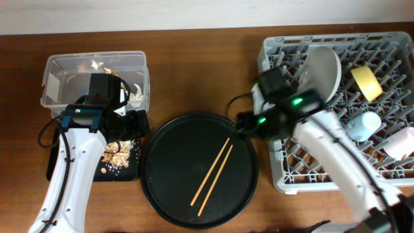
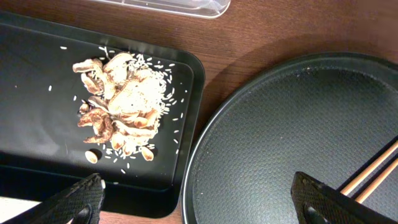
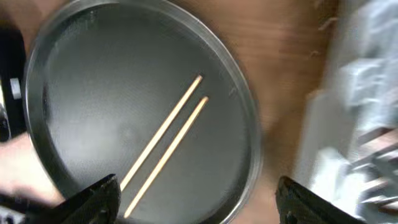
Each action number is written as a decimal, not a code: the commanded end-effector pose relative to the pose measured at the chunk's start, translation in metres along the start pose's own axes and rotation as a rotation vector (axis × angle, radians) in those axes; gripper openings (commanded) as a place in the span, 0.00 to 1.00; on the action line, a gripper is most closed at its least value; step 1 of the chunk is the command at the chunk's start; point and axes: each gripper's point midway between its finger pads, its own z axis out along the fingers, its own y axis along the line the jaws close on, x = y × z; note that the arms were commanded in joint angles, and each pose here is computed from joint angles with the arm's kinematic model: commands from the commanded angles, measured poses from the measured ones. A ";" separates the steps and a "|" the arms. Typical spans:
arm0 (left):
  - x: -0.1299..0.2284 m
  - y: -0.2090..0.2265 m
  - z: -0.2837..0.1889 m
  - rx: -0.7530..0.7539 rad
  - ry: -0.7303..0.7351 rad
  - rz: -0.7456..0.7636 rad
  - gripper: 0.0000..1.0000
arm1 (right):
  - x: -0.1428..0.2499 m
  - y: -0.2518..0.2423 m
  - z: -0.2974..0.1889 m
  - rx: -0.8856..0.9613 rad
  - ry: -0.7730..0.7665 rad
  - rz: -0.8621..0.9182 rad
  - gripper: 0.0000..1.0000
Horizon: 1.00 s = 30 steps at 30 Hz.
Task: Sort waste into correct bins and load items into the dishwasher rack
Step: 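Stand the white plate upright in the dish rack, then grasp one chopstick with the right gripper and place it in the rack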
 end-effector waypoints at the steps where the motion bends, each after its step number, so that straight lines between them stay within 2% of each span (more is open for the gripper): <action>1: -0.001 0.002 0.000 -0.008 -0.001 -0.010 0.96 | 0.043 0.018 0.050 0.023 0.116 0.090 0.81; 4: -0.001 0.002 0.000 -0.008 -0.001 -0.010 0.96 | 0.072 0.025 0.090 0.098 0.177 0.142 0.79; 7: -0.001 0.002 0.000 -0.008 -0.001 -0.010 0.96 | 0.094 0.034 0.123 0.149 0.243 0.104 0.79; 11: -0.001 0.002 0.000 -0.008 -0.001 -0.010 0.96 | 0.108 0.030 0.144 0.207 0.293 0.126 0.77; 14: -0.001 0.002 0.000 -0.008 -0.001 -0.010 0.96 | 0.105 0.024 0.147 0.241 0.273 0.128 0.64; 16: -0.001 0.002 0.000 -0.008 -0.001 -0.010 0.96 | 0.102 0.020 0.147 0.260 0.254 0.122 0.50; 18: -0.001 0.002 0.000 -0.008 -0.001 -0.009 0.96 | 0.100 0.017 0.147 0.274 0.240 0.121 0.31; 20: -0.001 0.002 0.000 -0.008 -0.001 -0.010 0.96 | 0.099 0.016 0.147 0.283 0.231 0.141 0.22; 24: -0.001 0.002 0.000 -0.008 -0.001 -0.010 0.96 | 0.093 0.020 0.149 0.268 0.205 0.167 0.15; 30: -0.001 0.002 0.000 -0.008 -0.001 -0.009 0.96 | 0.081 0.019 0.151 0.256 0.163 0.227 0.15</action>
